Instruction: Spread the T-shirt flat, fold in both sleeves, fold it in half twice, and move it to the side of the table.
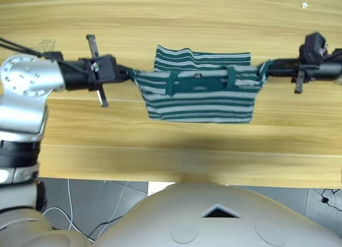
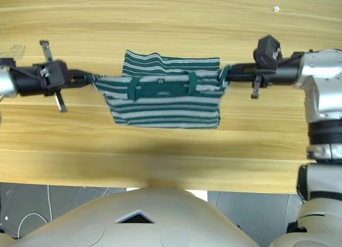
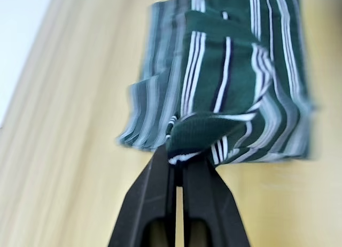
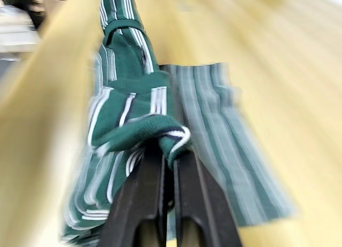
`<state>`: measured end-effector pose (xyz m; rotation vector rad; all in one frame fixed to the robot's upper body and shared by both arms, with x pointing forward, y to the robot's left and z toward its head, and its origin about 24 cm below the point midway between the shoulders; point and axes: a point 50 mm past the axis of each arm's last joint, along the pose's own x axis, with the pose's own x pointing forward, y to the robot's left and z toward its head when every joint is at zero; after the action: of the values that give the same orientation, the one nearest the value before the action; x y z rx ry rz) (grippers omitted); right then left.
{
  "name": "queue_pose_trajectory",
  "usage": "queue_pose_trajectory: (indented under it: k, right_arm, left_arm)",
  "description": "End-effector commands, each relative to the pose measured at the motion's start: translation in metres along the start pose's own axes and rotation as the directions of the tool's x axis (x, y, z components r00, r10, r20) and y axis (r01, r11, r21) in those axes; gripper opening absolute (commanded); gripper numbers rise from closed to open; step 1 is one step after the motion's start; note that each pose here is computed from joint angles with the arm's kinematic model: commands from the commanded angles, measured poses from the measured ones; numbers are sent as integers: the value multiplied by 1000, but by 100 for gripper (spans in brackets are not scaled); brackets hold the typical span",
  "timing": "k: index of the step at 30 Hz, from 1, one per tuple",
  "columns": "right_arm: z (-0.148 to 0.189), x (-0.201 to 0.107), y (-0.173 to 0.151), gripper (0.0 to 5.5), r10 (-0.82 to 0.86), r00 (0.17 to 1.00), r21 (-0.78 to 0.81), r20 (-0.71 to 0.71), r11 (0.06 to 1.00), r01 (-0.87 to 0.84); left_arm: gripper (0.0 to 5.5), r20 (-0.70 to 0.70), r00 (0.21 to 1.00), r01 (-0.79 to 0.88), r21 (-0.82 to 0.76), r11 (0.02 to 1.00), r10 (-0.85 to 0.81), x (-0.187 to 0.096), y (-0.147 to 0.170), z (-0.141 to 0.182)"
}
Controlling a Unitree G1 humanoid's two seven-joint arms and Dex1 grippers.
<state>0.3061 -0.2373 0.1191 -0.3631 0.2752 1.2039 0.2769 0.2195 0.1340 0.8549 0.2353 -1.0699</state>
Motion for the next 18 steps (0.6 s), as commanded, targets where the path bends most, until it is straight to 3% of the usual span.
queue_pose_trajectory:
  k: [1, 5, 13, 15, 18]
  right_arm:
    - [-10, 13, -32, 1, -197, 979, -24, -59, 980, 196]
    - [-19, 18, -42, 1, -285, 954, -41, -90, 958, 283]
    - [-30, 30, -38, 1, -300, 948, -56, -107, 954, 296]
    - [-30, 32, -40, 0, -338, 936, -46, -95, 941, 335]
    - [-28, 32, -46, 64, -424, 902, -39, -85, 906, 422]
  left_arm:
    - [0, -44, 990, -138, -39, 990, 137, 41, 36, -17]
    - [0, -18, 973, -233, -90, 968, 232, 66, 55, -17]
    - [0, -29, 954, -298, -167, 940, 297, 87, 49, -31]
    - [43, -53, 938, -347, -196, 917, 343, 89, 52, -34]
    - [89, -96, 893, -449, -224, 865, 439, 90, 56, -38]
